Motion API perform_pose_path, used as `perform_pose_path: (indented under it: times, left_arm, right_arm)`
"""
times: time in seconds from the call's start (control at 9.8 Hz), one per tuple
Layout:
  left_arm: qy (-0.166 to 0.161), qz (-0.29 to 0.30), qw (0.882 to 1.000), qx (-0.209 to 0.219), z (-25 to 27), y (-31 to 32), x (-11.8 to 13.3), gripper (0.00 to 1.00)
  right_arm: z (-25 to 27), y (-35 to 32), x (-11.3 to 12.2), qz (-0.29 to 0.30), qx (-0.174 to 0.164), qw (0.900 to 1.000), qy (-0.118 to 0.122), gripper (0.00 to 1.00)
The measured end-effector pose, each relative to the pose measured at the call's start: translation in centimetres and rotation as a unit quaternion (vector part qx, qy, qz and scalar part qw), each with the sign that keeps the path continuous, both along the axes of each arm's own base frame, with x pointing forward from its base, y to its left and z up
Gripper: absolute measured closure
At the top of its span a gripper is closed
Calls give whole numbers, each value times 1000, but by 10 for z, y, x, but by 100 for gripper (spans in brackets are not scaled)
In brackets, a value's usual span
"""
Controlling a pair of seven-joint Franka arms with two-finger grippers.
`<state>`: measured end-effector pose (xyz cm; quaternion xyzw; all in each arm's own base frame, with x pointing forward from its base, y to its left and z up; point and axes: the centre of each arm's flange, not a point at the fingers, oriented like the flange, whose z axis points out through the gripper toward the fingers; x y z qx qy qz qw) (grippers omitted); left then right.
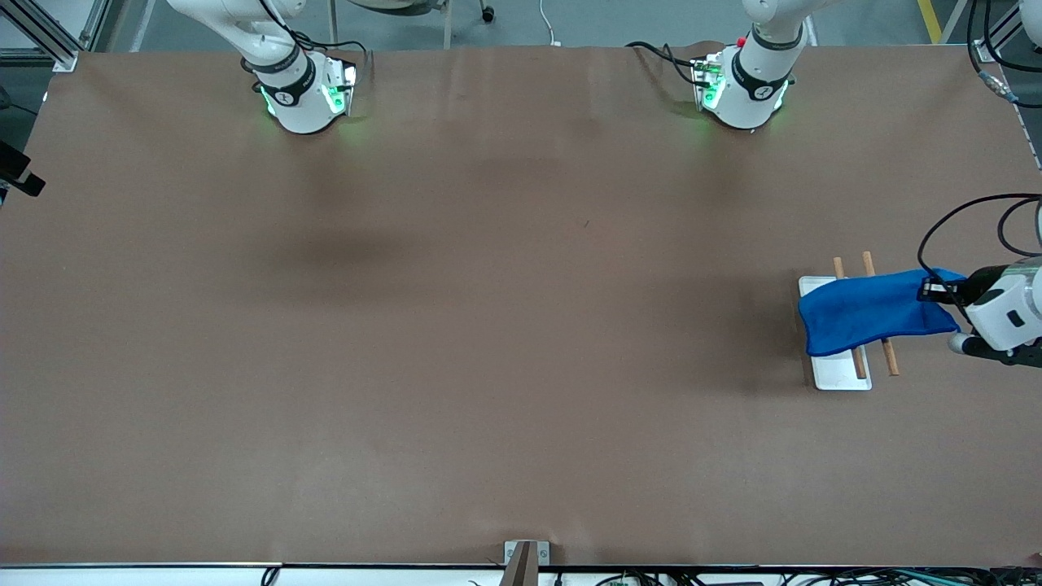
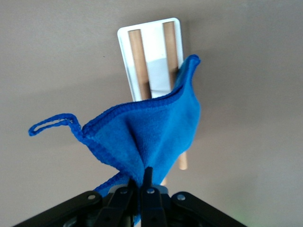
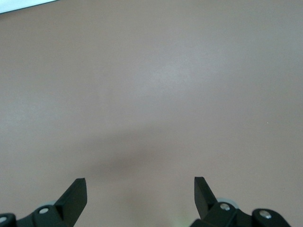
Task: Right arm passes towel to left arm to hang
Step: 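Drape the towel over the wooden dowels with the left gripper, then open the left gripper to release the towel on the dowels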
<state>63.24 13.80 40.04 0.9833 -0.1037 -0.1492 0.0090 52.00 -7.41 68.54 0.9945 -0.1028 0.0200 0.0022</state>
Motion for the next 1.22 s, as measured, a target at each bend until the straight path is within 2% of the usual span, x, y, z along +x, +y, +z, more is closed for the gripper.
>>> perform_pose_path:
  times: [0.61,0.71,0.82,1.02,1.22]
  left_arm:
    - [-1,3,1000,-20,-46,51,0,94]
    - [-1,6,1000,-20,-47,54,-1,87]
    - [0,6,1000,-21,-48,55,-1,85]
    - [1,8,1000,-22,-51,57,-1,57]
    - [-18,7,1000,-19,-31,56,7,28]
  right_arm:
    - [0,0,2,13,-1,1000,-4,0]
    - [0,0,2,13,-1,1000,-4,0]
    - [0,0,2,13,-1,1000,-4,0]
    - [0,0,2,13,-1,1000,-4,0]
    - [-1,1,3,14,-1,1000,-3,0]
